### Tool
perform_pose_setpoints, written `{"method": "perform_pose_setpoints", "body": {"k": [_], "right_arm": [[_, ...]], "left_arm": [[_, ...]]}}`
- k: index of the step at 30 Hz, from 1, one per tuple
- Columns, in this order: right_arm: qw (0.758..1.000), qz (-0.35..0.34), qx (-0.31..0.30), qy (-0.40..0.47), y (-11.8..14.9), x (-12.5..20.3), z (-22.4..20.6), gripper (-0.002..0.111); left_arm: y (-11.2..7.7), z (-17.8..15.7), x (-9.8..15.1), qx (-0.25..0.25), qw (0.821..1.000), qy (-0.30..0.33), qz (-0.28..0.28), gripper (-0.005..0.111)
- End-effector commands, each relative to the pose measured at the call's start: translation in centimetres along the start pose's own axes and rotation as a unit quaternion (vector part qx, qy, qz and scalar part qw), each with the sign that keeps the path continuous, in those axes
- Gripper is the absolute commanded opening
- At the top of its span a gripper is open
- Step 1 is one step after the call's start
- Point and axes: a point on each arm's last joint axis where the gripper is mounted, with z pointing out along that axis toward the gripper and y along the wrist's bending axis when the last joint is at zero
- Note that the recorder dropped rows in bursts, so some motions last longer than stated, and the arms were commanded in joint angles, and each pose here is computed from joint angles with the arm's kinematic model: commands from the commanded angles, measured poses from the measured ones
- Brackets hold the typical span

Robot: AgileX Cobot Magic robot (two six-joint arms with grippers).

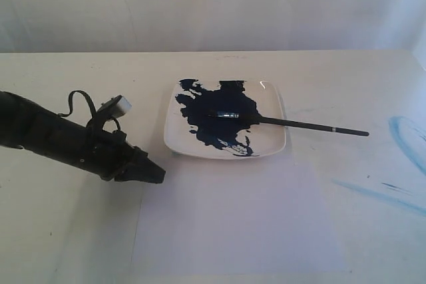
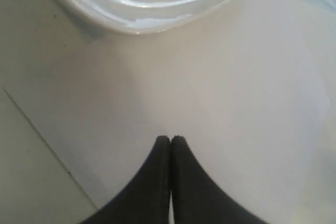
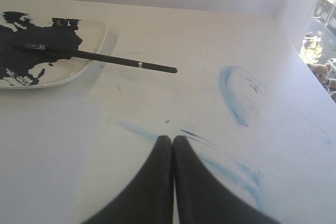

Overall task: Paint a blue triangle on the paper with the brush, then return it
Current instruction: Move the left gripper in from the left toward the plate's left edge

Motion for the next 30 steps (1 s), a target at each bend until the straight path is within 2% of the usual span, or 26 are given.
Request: {"method": "perform_pose_setpoints", "body": {"k": [1,16,21,26,30], "right_arm": [[1.000,-0.002,0.000,-0.004,0.0,0.1,0.0,0.000],[1.000,-0.002,0.000,-0.004,0.0,0.1,0.0,0.000],[1.000,-0.003,0.000,-0.004,0.0,0.1,0.0,0.000],[1.000,-0.003,0.000,-0.004,0.0,0.1,0.0,0.000],[1.000,-0.003,0.000,-0.004,0.0,0.1,0.0,0.000]], "left_arm": [[0.0,0.5,0.1,0.015,1.000,0.002,-0.007,0.000],[0.1,0.5,-0.2,0.010,1.000,-0.014,-0.020,0.000],[0.0,0.5,-0.3,0.011,1.000,-0.022,-0.006,0.000],[0.3,0.5,-0.6,-0.005,0.999,-0.034,-0.009,0.000],[0.7,0.4,-1.2,-0.025,0.997,-0.068,-0.003,0.000]]}}
